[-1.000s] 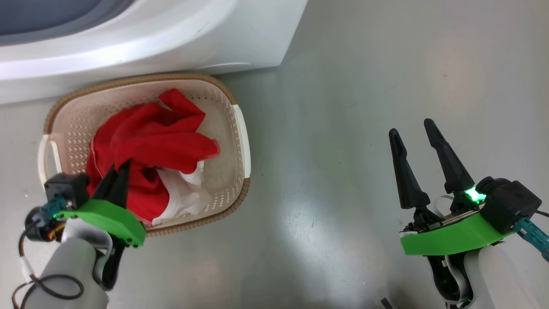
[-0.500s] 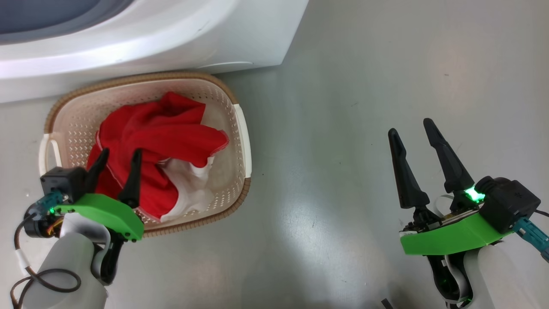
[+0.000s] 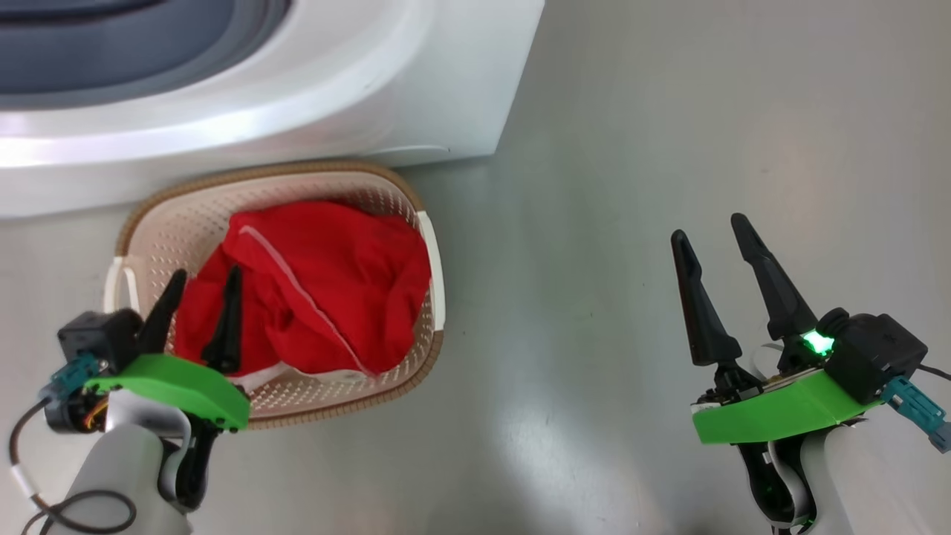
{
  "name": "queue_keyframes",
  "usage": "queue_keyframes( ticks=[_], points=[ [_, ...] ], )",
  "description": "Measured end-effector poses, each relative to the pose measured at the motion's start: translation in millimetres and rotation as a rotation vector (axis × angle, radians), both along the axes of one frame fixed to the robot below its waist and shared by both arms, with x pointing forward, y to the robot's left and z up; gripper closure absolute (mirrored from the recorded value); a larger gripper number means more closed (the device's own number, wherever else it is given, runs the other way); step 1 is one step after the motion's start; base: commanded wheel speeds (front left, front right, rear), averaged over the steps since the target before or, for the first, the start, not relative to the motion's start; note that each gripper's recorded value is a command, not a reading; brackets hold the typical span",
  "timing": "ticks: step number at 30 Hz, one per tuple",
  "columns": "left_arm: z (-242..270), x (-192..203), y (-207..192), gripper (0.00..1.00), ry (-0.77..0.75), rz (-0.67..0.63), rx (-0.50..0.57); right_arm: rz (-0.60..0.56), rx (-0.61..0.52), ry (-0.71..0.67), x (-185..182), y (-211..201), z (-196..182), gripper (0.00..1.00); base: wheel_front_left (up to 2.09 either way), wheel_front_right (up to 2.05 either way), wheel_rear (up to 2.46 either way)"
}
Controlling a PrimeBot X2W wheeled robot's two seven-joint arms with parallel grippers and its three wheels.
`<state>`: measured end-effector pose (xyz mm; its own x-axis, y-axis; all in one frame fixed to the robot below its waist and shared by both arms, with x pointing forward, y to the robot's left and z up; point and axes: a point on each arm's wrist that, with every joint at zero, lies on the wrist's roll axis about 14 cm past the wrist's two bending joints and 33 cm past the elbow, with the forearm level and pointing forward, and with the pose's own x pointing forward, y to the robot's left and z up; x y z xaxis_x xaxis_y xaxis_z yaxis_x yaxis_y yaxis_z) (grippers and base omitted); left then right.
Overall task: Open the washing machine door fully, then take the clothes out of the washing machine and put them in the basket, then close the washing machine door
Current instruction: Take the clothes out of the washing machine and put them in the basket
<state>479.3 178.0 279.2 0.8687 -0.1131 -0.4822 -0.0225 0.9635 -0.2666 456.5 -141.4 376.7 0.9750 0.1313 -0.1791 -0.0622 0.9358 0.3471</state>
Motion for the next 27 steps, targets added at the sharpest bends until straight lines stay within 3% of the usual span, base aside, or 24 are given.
queue_keyframes(
  ticks=[27],
  points=[
    [155.4, -29.2, 32.1, 0.00, -0.399, 0.085, 0.057, -0.008, -0.003, -0.096, -44.0, -2.0, 60.8, 0.00, 0.00, 0.00, 0.00]
  ],
)
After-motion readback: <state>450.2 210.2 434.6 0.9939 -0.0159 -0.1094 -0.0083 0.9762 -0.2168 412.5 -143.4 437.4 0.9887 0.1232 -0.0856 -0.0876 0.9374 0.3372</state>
